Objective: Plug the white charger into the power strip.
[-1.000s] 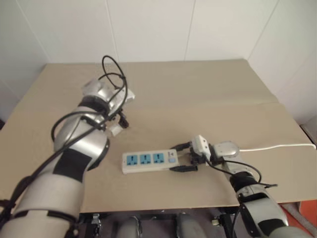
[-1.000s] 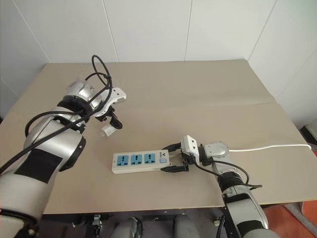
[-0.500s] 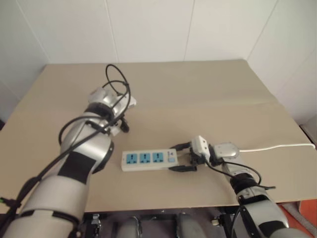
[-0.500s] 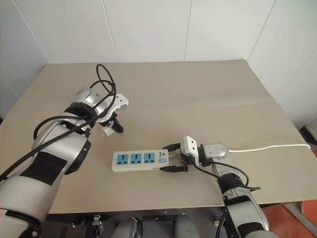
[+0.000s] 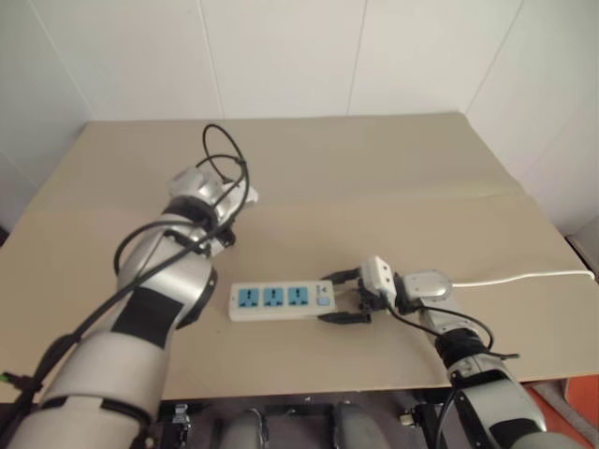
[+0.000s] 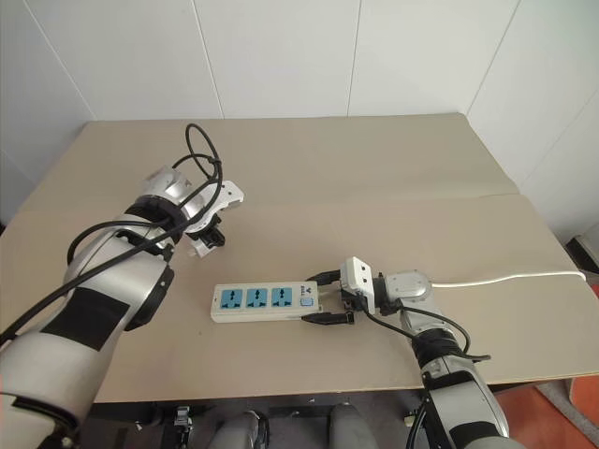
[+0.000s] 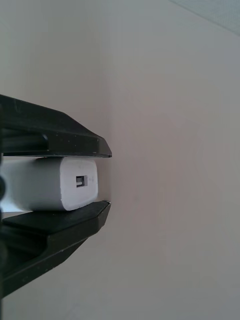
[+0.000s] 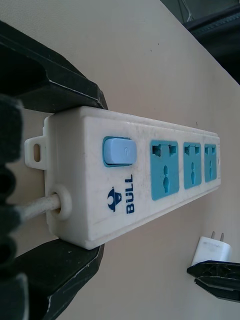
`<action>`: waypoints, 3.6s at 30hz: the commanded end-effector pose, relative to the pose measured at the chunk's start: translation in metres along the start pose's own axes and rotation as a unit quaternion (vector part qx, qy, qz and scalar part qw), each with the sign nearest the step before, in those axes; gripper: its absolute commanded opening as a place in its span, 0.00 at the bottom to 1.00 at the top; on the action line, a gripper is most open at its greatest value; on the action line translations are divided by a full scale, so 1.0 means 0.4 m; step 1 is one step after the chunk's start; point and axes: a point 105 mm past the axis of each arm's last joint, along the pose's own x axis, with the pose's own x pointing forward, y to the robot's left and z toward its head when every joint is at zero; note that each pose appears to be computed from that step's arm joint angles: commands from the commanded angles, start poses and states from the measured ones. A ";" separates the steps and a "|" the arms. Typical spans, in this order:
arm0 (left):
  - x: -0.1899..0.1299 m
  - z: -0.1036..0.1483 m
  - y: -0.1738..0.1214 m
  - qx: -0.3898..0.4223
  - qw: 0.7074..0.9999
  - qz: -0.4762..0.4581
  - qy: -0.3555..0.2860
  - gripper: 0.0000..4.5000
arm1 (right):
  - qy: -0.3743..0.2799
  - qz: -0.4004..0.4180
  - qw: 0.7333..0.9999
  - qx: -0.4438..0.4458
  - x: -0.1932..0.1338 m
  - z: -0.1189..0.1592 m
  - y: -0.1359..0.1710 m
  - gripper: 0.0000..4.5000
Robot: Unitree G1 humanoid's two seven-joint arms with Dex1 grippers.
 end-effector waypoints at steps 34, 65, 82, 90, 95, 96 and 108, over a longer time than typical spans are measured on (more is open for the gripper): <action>-0.265 -0.025 -0.303 0.099 0.687 -0.438 -0.571 0.23 | 0.047 0.014 0.999 0.021 0.007 -0.059 0.031 0.76; -0.097 0.006 -0.358 0.117 0.662 -0.439 -0.596 0.23 | 0.046 0.014 0.999 0.015 0.027 -0.059 0.054 0.76; -0.044 -0.018 -0.371 0.154 0.693 -0.407 -0.575 0.23 | 0.045 0.012 0.999 0.015 0.027 -0.056 0.053 0.76; -0.051 -0.056 -0.339 0.158 0.708 -0.396 -0.563 0.23 | 0.044 0.013 0.999 0.016 0.027 -0.056 0.054 0.76; -0.043 -0.074 -0.328 0.163 0.720 -0.388 -0.552 0.23 | 0.042 0.015 0.999 0.016 0.033 -0.055 0.053 0.76; -0.044 -0.075 -0.326 0.161 0.720 -0.388 -0.552 0.23 | 0.042 0.015 0.999 0.016 0.033 -0.056 0.053 0.76; -0.032 -0.107 -0.309 0.156 0.737 -0.376 -0.539 0.23 | 0.046 0.015 0.999 0.017 0.029 -0.061 0.055 0.76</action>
